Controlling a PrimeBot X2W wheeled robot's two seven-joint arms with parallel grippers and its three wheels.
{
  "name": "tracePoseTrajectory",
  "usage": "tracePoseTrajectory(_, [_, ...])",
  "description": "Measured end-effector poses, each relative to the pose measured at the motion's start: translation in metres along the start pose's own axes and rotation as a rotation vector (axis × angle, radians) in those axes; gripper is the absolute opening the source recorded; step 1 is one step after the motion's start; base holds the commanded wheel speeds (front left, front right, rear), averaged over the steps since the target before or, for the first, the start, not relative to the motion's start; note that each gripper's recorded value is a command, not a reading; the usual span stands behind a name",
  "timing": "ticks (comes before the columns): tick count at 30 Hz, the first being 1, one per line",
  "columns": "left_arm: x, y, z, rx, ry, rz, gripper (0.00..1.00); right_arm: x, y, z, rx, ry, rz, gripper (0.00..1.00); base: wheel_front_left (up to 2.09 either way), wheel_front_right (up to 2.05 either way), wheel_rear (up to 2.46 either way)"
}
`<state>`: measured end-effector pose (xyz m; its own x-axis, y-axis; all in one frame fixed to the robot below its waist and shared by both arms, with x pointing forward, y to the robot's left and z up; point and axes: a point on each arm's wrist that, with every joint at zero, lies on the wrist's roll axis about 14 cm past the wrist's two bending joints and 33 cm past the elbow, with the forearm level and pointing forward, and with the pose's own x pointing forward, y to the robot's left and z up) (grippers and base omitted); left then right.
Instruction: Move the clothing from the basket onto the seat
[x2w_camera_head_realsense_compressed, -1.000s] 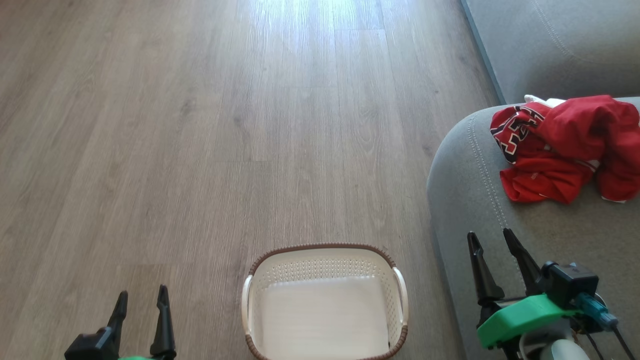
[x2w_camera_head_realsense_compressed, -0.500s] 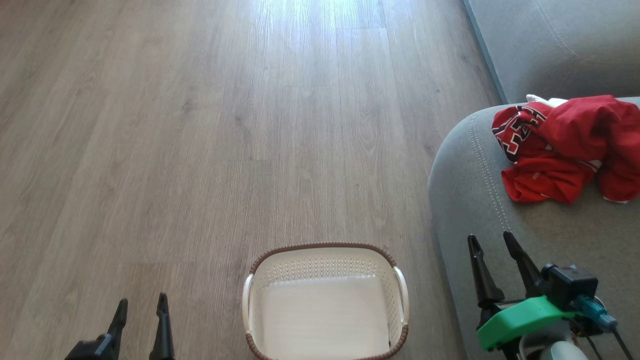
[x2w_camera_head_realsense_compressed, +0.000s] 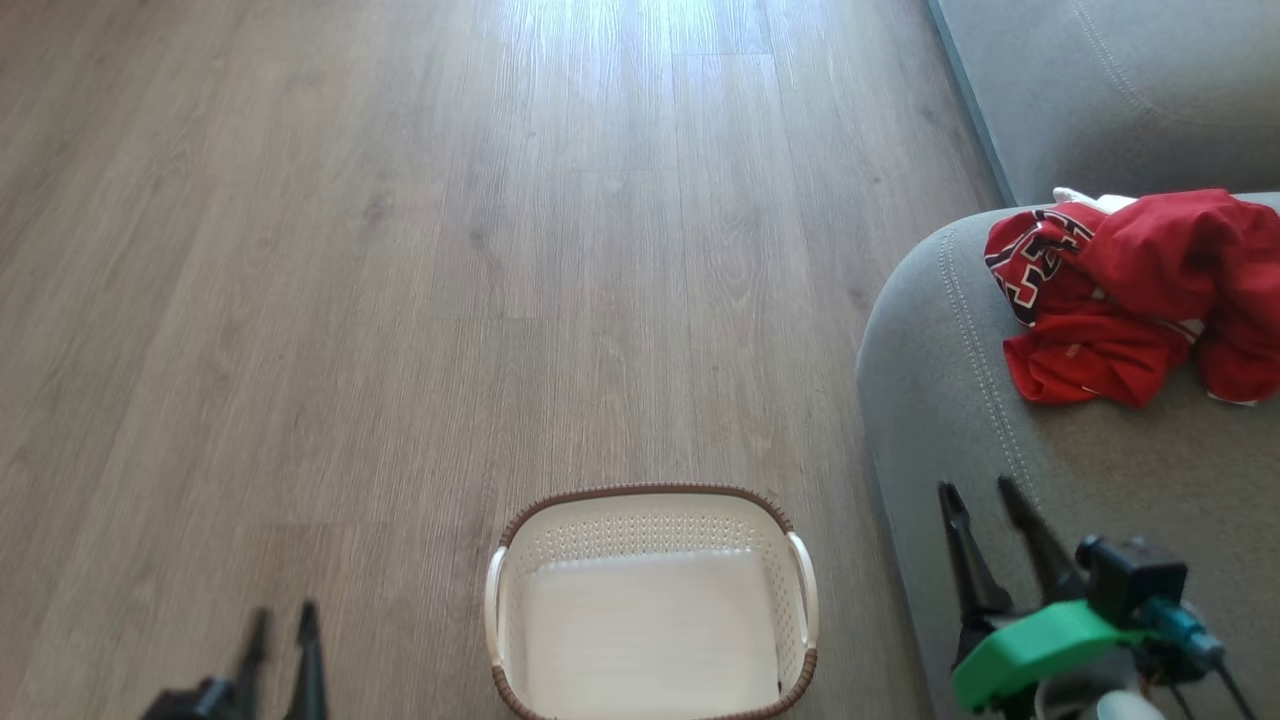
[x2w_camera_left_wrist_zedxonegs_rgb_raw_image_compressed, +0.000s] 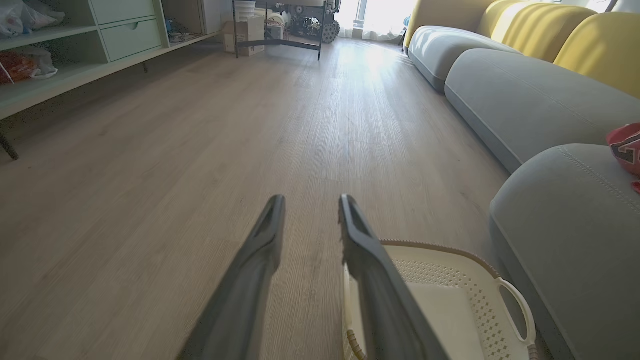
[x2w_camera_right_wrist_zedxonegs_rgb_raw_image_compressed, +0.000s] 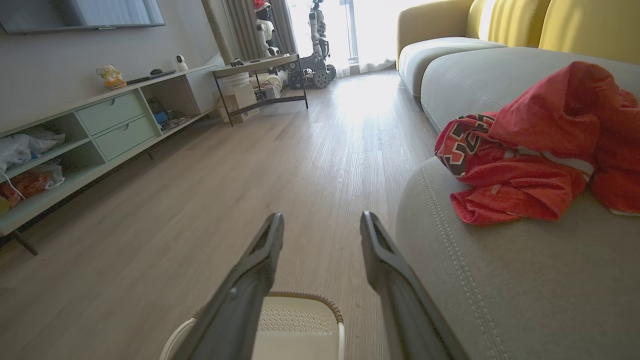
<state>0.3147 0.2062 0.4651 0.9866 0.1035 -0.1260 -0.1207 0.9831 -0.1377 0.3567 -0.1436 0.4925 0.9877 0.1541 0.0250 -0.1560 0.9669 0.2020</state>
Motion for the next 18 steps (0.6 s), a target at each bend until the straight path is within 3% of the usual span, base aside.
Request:
tracePoseTrajectory(6, [-0.012,-0.005,-0.035,-0.024,0.109,0.016,0.0,-0.019,-0.008,-0.04,0.021,0.127,-0.032,0.0,0.0,0.0,0.0])
tracePoseTrajectory(18, [-0.009,-0.003,-0.039,-0.146,0.151,0.033,0.0,-0.019,-0.017,-0.04,0.147,0.133,-0.083,0.0,0.0,0.0,0.0])
